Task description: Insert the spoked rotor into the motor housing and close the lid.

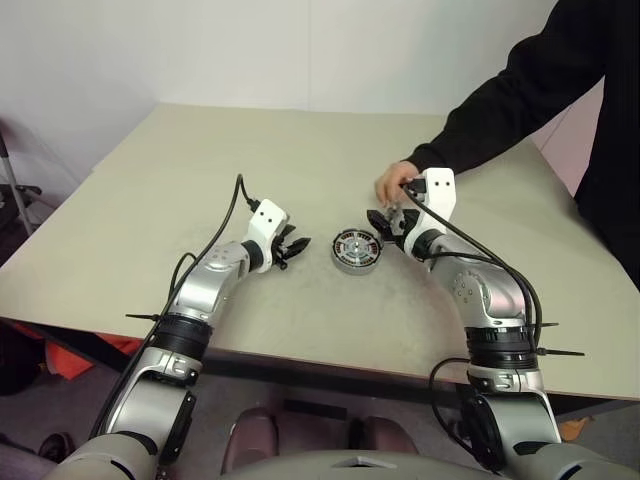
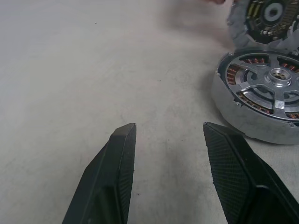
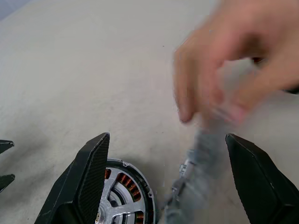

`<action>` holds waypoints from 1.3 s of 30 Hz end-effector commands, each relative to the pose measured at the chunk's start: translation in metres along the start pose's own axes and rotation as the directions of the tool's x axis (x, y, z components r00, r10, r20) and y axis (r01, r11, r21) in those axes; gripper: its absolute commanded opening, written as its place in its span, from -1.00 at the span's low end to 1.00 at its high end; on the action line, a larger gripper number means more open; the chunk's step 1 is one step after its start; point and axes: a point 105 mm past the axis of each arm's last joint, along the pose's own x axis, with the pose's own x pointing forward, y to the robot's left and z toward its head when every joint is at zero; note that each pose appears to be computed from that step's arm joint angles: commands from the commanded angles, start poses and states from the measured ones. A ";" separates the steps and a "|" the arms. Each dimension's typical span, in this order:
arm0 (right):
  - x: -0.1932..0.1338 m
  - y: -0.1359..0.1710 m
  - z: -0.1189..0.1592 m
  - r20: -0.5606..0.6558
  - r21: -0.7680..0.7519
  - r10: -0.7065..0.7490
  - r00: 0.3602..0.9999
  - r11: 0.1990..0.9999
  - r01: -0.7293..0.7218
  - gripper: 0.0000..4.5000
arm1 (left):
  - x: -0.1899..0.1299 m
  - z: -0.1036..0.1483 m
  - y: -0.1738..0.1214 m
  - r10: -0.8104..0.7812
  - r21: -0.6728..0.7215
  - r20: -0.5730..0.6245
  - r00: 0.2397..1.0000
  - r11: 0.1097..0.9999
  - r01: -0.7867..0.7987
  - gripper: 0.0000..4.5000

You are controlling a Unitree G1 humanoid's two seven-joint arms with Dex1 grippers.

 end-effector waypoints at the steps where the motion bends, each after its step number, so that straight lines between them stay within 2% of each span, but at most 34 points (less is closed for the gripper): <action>1: -0.008 -0.003 0.024 0.081 0.017 -0.007 0.997 1.000 0.005 0.99 | -0.001 0.015 0.004 0.013 0.027 0.050 0.999 1.000 -0.014 0.08; 5: -0.018 -0.019 0.032 0.095 0.042 -0.061 0.994 0.997 0.057 0.99 | -0.001 0.014 0.004 0.012 0.027 0.047 0.999 1.000 -0.013 0.08; 13: -0.053 -0.067 0.044 0.088 0.011 -0.260 0.962 0.966 0.260 0.99 | 0.000 0.013 0.002 -0.001 0.030 0.043 0.999 1.000 0.000 0.08; 17: -0.060 -0.073 0.044 0.083 0.033 -0.293 0.953 0.956 0.291 0.99 | 0.003 0.014 0.000 -0.016 0.034 0.042 0.999 0.999 0.014 0.08; 20: -0.062 -0.074 0.033 0.030 0.150 -0.291 0.956 0.947 0.284 0.99 | 0.004 0.014 -0.002 -0.024 0.037 0.041 0.999 0.999 0.023 0.08; 23: -0.065 -0.074 0.017 -0.034 0.327 -0.279 0.960 0.904 0.274 0.99 | 0.005 0.014 -0.002 -0.029 0.039 0.041 0.999 0.999 0.027 0.08; 28: -0.074 -0.071 -0.007 -0.102 0.557 -0.269 0.958 0.782 0.279 0.99 | 0.003 0.014 -0.002 -0.031 0.041 0.039 0.999 0.999 0.029 0.08; 33: -0.082 -0.070 -0.020 -0.148 0.676 -0.276 0.950 0.673 0.300 0.99 | 0.002 0.011 -0.001 -0.030 0.040 0.033 0.999 0.999 0.029 0.08; 39: -0.079 -0.059 -0.035 -0.204 0.755 -0.227 0.952 0.583 0.300 0.99 | 0.003 0.012 -0.001 -0.029 0.039 0.034 0.999 0.999 0.027 0.08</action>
